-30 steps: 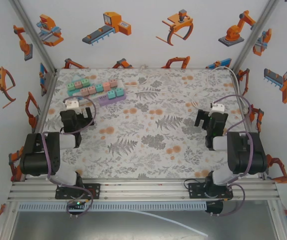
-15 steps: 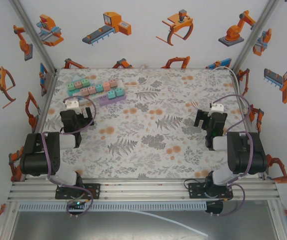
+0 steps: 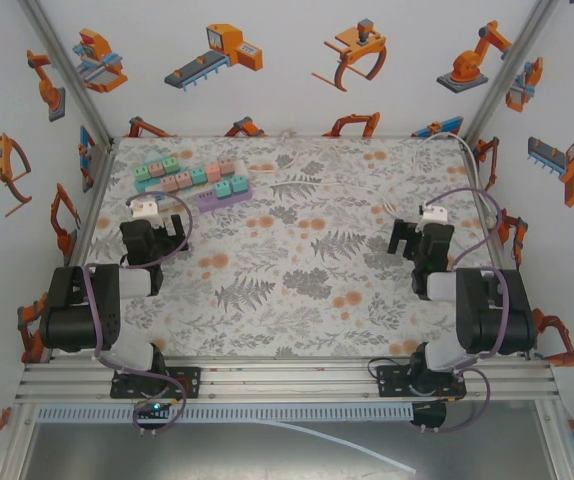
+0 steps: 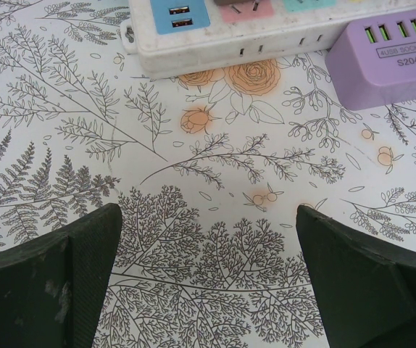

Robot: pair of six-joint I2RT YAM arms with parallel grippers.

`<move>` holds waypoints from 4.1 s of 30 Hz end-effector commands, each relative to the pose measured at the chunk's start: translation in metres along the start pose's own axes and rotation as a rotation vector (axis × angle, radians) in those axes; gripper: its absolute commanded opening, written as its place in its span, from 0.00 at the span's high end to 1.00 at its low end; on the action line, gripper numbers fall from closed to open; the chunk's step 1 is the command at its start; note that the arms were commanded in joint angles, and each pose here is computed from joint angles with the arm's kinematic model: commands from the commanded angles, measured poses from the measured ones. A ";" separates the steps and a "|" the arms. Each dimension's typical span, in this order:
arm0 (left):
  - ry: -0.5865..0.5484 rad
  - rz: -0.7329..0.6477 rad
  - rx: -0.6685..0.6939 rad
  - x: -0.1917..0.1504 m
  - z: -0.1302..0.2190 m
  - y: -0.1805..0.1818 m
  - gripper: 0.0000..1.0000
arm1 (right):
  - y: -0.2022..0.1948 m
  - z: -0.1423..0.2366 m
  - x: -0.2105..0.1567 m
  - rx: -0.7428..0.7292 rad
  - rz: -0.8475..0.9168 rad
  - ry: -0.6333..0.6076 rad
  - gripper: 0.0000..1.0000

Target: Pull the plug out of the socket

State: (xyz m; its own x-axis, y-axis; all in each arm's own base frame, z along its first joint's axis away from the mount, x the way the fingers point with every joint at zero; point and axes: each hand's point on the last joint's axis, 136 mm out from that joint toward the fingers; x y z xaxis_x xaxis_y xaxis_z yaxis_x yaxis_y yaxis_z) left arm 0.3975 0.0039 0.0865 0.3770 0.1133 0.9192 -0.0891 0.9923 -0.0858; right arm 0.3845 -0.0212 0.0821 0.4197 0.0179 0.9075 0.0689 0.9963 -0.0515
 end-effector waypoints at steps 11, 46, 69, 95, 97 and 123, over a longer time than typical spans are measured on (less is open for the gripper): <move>-0.003 -0.016 -0.008 0.002 0.000 -0.002 0.03 | 0.028 0.056 0.125 0.147 -0.478 0.151 0.06; 0.522 0.740 -0.043 0.058 -0.064 -0.049 0.32 | 0.417 -0.106 0.142 0.768 -0.461 0.510 0.41; 0.705 0.769 -0.172 -0.006 -0.124 -0.071 0.49 | 0.457 -0.143 0.062 0.766 -0.600 0.634 0.57; 0.947 0.575 -0.464 -0.048 -0.041 -0.172 0.60 | 0.369 -0.045 0.004 0.615 -0.328 0.826 0.74; 0.977 0.555 -0.475 -0.055 -0.026 -0.180 0.60 | 0.348 -0.029 -0.007 0.598 -0.299 0.848 0.74; 1.260 0.292 -0.537 -0.147 0.132 -0.213 0.55 | 0.235 0.148 -0.120 0.622 -0.140 1.124 0.72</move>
State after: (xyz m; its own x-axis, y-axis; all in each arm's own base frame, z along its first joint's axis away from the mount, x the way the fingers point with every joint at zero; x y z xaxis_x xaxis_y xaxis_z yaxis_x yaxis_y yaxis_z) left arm 0.2478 -0.2399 0.0250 0.9944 -0.0043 -0.1057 -0.0658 0.7570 -0.6501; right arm 0.2474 0.2397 0.0439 0.9849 0.1232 0.1219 -0.1703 0.8192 0.5477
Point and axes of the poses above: each hand's point on the last joint's axis, 136 mm out from that joint toward the fingers, its own z axis back along the fingers, its own y axis along the line the jaws close on, x = y × z, and after that the axes turned 4 degrees about z, right-handed
